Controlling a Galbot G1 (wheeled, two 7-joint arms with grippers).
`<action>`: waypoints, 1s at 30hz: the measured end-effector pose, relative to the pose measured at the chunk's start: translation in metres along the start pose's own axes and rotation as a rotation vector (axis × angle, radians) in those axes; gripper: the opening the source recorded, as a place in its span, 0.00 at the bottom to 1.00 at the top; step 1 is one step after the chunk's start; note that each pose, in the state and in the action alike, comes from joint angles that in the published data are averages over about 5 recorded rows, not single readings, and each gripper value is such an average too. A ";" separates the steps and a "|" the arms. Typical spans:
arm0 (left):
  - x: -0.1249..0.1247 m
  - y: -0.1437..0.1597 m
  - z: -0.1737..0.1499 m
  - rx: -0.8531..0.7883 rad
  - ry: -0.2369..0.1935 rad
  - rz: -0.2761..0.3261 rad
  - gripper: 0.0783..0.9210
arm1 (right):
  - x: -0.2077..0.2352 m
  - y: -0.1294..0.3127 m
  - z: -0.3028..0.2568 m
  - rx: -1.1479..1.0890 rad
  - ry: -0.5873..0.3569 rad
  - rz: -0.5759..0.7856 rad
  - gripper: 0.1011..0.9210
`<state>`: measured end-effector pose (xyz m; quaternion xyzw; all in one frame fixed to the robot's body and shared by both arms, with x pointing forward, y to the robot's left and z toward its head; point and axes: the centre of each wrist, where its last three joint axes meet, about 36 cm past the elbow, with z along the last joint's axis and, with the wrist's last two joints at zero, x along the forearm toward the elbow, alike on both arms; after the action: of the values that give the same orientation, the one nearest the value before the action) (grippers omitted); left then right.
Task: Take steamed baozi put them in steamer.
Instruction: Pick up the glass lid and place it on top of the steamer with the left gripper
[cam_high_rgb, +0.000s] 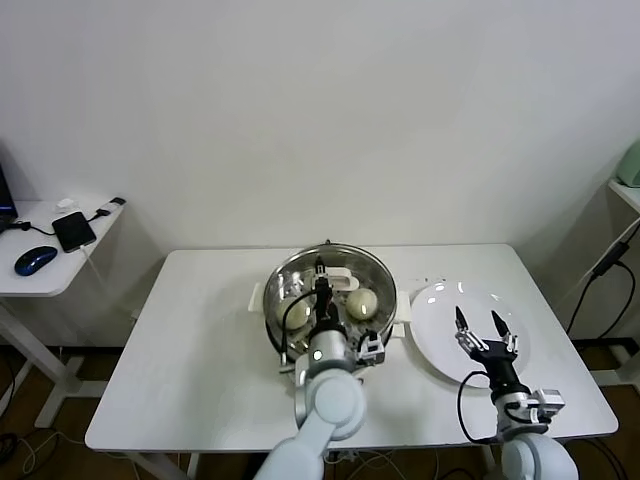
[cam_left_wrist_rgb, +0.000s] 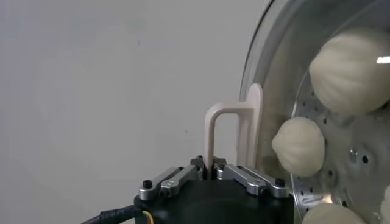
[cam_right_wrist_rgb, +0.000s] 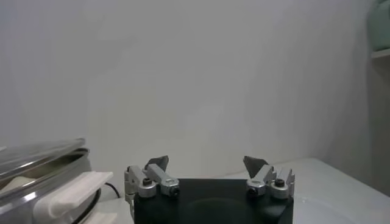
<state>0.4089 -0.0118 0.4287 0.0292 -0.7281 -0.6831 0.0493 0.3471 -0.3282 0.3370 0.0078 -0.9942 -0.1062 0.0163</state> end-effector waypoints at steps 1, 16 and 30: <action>0.000 -0.001 0.000 -0.001 0.000 0.001 0.10 | 0.000 0.000 0.000 0.000 0.000 0.000 0.88; -0.003 -0.008 0.003 -0.018 0.014 0.000 0.10 | 0.001 -0.002 0.003 -0.001 0.005 0.004 0.88; 0.000 -0.013 0.003 -0.027 0.017 0.005 0.10 | -0.001 -0.002 0.004 -0.001 0.005 0.003 0.88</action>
<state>0.4083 -0.0092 0.4153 0.0325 -0.7185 -0.6924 0.0574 0.3476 -0.3295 0.3329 0.0066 -0.9941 -0.1068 0.0191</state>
